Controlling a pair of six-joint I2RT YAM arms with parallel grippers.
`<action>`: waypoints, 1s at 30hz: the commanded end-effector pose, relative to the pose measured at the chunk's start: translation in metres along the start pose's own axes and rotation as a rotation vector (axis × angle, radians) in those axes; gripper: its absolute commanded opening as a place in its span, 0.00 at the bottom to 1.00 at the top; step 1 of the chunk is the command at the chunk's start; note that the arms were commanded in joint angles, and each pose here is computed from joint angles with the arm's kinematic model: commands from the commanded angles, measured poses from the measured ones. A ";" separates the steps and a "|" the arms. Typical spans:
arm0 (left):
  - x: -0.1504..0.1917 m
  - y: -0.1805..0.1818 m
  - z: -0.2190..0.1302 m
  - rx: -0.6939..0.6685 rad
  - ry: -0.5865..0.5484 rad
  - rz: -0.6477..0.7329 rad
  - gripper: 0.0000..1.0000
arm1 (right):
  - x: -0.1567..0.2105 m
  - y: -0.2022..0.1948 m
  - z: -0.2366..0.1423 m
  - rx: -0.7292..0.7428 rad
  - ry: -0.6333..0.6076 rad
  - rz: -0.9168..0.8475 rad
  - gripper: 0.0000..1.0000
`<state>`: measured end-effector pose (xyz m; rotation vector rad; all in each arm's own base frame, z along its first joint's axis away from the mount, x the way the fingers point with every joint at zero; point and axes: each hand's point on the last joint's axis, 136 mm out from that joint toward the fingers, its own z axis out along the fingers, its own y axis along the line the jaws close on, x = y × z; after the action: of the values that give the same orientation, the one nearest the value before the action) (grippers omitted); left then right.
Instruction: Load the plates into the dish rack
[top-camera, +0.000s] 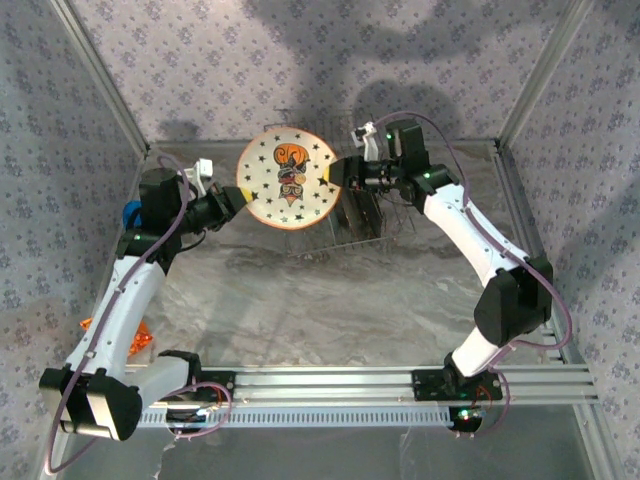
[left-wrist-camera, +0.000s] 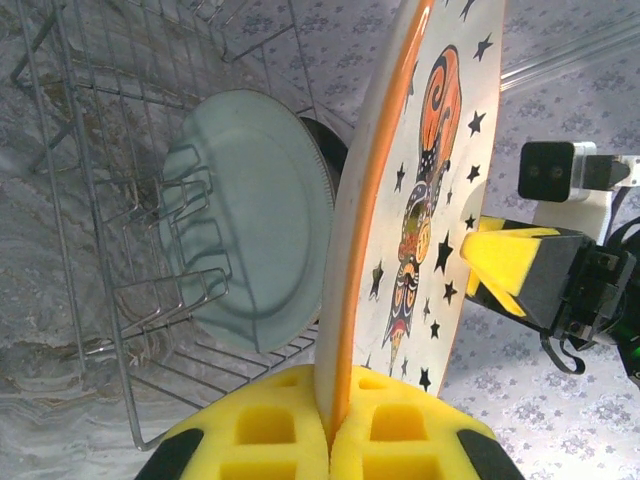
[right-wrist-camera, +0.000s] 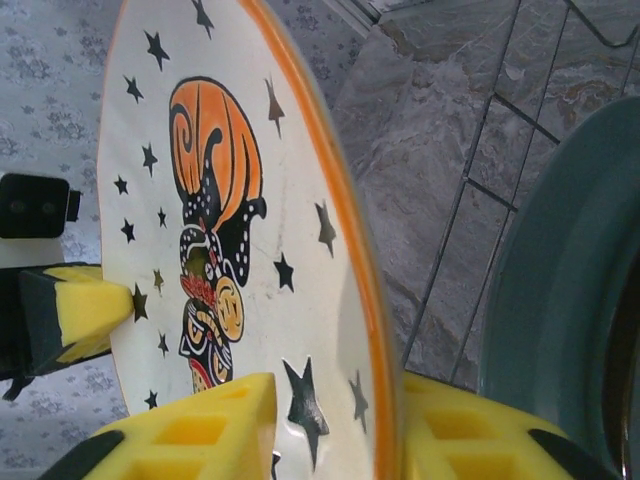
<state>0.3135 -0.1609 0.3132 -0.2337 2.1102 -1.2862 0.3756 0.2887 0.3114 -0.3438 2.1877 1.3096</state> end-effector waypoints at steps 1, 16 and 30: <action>-0.017 -0.060 -0.011 0.181 -0.054 0.164 0.00 | -0.005 0.018 -0.001 -0.073 -0.002 -0.032 0.27; -0.015 -0.041 -0.002 0.122 -0.052 0.157 0.11 | -0.006 0.028 -0.012 -0.087 -0.037 -0.013 0.00; -0.010 -0.013 0.009 0.037 -0.036 0.148 0.82 | -0.021 0.023 -0.033 0.000 -0.151 0.013 0.00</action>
<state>0.3219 -0.1662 0.3134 -0.1507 2.0821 -1.2344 0.3709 0.2783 0.3148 -0.2320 2.1870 1.3154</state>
